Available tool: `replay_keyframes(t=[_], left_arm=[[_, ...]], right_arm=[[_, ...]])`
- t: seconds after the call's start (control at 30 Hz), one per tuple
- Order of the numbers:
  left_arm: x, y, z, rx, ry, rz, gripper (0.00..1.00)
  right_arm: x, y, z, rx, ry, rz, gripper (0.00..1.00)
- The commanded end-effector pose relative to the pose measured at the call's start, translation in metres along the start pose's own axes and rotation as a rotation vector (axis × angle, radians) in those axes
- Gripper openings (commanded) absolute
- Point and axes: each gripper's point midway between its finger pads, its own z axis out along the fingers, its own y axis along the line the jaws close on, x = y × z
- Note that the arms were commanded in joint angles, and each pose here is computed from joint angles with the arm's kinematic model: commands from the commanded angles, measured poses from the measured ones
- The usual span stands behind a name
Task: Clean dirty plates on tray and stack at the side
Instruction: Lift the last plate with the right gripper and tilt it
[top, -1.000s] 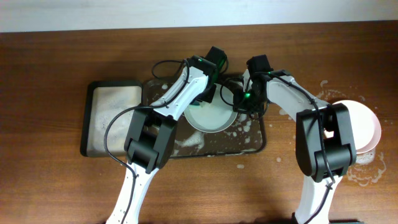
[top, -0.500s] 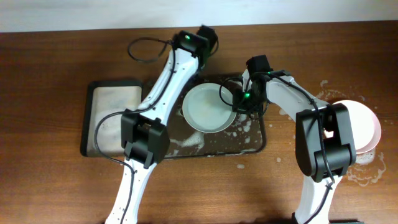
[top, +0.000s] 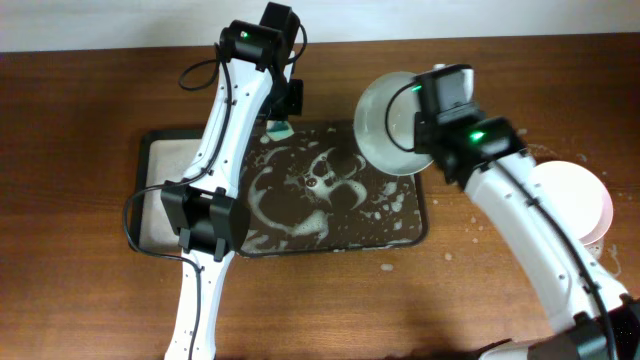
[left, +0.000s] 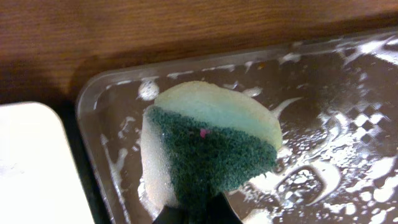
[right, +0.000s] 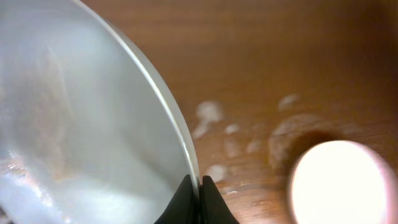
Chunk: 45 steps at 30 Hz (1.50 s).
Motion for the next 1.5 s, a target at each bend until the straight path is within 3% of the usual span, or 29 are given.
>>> replay_keyframes(t=[0.0,0.07,0.13,1.23,1.33,1.43,1.47], left_arm=[[-0.006,-0.007,-0.003,0.056,-0.019,-0.007,0.01],[-0.007,-0.005,-0.003,0.076,-0.019,-0.018,0.01],[-0.008,0.0,-0.003,0.074,-0.019,-0.027,0.01],[-0.008,0.0,-0.003,0.073,-0.019,-0.028,0.01],[-0.008,0.0,-0.003,0.073,-0.018,-0.028,0.01],[-0.008,0.0,-0.003,0.072,-0.017,-0.028,0.01],[-0.006,0.001,-0.003,0.071,-0.011,-0.029,0.01]], right_arm=[[-0.027,-0.022,-0.052,0.379,-0.227,-0.044,0.04],[-0.035,-0.008,-0.092,0.555,-0.375,-0.112,0.04],[-0.034,0.004,-0.102,0.574,-0.41,-0.142,0.04],[-0.032,0.01,-0.097,0.534,-0.392,-0.157,0.04],[-0.036,0.0,-0.105,0.627,-0.392,-0.241,0.04],[-0.021,0.021,-0.086,0.47,-0.303,-0.322,0.04],[-0.02,0.011,-0.088,0.517,-0.293,-0.34,0.04]])
